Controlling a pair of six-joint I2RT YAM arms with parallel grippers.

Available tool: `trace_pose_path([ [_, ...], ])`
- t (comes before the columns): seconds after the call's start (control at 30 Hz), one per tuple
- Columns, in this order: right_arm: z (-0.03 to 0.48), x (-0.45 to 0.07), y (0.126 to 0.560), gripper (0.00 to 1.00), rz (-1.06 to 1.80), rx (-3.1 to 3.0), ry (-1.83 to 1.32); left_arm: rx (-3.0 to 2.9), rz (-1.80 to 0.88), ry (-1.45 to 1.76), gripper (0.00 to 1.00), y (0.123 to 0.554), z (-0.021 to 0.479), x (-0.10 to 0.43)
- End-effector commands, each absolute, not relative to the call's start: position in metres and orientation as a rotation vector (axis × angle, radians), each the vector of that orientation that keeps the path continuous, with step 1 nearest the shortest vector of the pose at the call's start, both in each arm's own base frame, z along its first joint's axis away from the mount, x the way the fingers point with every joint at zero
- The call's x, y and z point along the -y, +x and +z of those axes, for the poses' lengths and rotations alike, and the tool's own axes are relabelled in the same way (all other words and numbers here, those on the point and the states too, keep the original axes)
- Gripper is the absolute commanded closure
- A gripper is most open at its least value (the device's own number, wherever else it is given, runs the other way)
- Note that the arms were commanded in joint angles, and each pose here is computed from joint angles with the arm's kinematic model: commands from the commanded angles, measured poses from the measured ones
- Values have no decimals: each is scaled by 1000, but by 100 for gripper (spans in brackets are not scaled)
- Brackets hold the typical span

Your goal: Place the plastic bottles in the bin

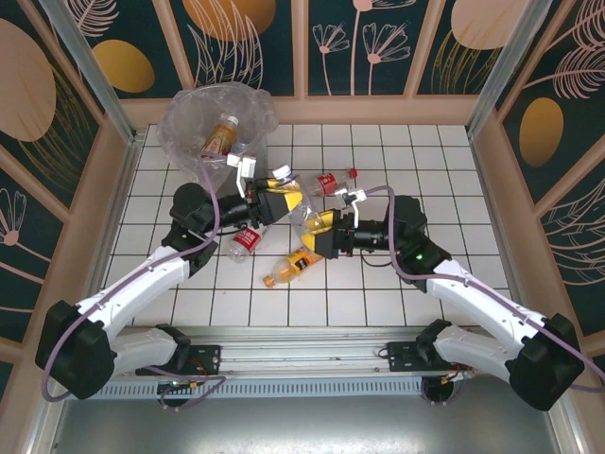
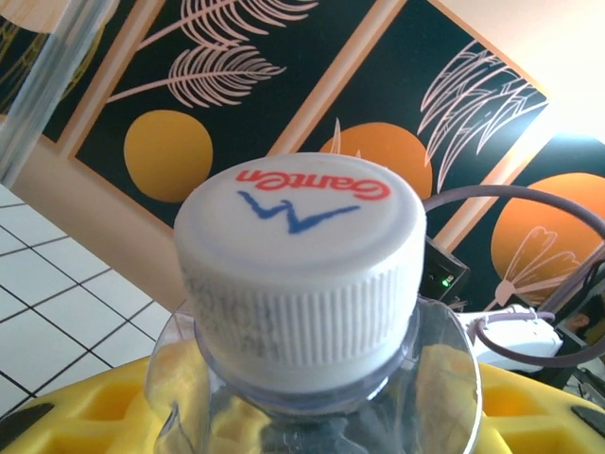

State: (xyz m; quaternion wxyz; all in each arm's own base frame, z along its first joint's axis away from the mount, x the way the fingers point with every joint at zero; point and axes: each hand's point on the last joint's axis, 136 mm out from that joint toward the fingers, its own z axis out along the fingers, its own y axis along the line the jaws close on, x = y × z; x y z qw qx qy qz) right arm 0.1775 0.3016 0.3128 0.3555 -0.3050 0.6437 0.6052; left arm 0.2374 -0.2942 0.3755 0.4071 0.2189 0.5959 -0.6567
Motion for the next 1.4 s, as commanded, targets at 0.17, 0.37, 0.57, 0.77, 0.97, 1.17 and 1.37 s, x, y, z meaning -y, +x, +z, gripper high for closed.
trace_pose_path([
  [0.17,325,-276,198,5,1270,-1708,-691,-1515,-1420,481,49,251,414,277],
  [0.37,338,-248,201,1,1062,-1652,-652,-1609,-1203,420,49,274,420,265],
  [0.57,355,-225,182,1,957,-1499,-694,-1687,-939,393,47,301,428,249],
  [0.77,366,-211,160,1,912,-1377,-743,-1756,-622,339,47,334,430,223],
  [0.97,370,-197,150,1,869,-1314,-725,-1788,-341,290,47,367,446,200],
  [1.17,364,-195,150,1,840,-1317,-732,-1794,45,263,47,407,450,172],
  [1.37,362,-195,151,1,839,-1326,-736,-1810,292,272,48,444,442,155],
])
